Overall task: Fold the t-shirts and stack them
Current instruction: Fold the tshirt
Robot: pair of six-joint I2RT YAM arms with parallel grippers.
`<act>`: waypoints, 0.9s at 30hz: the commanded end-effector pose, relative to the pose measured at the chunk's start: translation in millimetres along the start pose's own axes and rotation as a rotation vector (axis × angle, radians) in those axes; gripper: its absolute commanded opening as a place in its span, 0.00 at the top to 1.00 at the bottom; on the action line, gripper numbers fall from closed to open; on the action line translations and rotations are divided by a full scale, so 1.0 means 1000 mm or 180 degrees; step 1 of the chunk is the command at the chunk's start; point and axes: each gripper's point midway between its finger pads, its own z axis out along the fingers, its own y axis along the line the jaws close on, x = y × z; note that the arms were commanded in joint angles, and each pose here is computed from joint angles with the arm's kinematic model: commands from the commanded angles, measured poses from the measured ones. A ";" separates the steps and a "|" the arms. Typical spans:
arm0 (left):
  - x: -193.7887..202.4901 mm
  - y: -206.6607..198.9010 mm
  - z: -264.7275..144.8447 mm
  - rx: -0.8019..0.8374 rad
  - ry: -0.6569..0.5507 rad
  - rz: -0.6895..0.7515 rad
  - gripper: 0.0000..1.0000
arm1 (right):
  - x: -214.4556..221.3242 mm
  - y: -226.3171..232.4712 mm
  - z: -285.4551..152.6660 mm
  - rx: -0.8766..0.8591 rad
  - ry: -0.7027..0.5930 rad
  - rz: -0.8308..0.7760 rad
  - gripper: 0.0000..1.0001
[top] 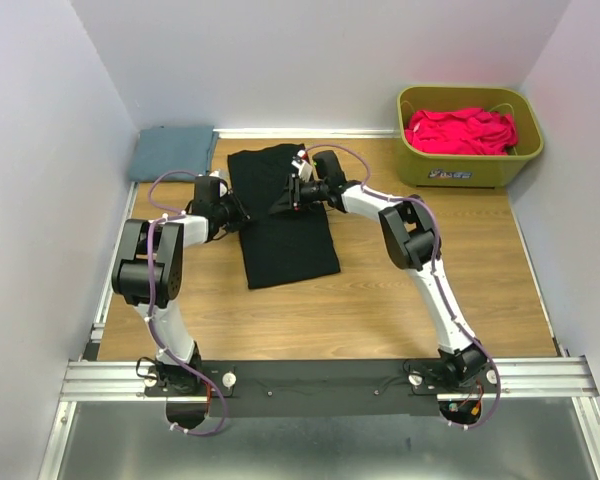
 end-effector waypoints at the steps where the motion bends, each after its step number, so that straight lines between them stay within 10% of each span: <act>1: 0.011 0.011 -0.001 -0.0054 0.0120 -0.0100 0.67 | 0.029 -0.051 0.009 0.0249 0.0125 0.0439 0.56; 12: -0.008 -0.015 -0.045 -0.0001 -0.0073 0.0222 0.66 | 0.006 0.041 -0.045 0.0021 -0.0051 -0.0059 0.55; 27: -0.025 -0.024 -0.187 -0.0367 -0.1191 0.0750 0.53 | 0.172 0.020 -0.131 0.0058 0.0522 0.0039 0.55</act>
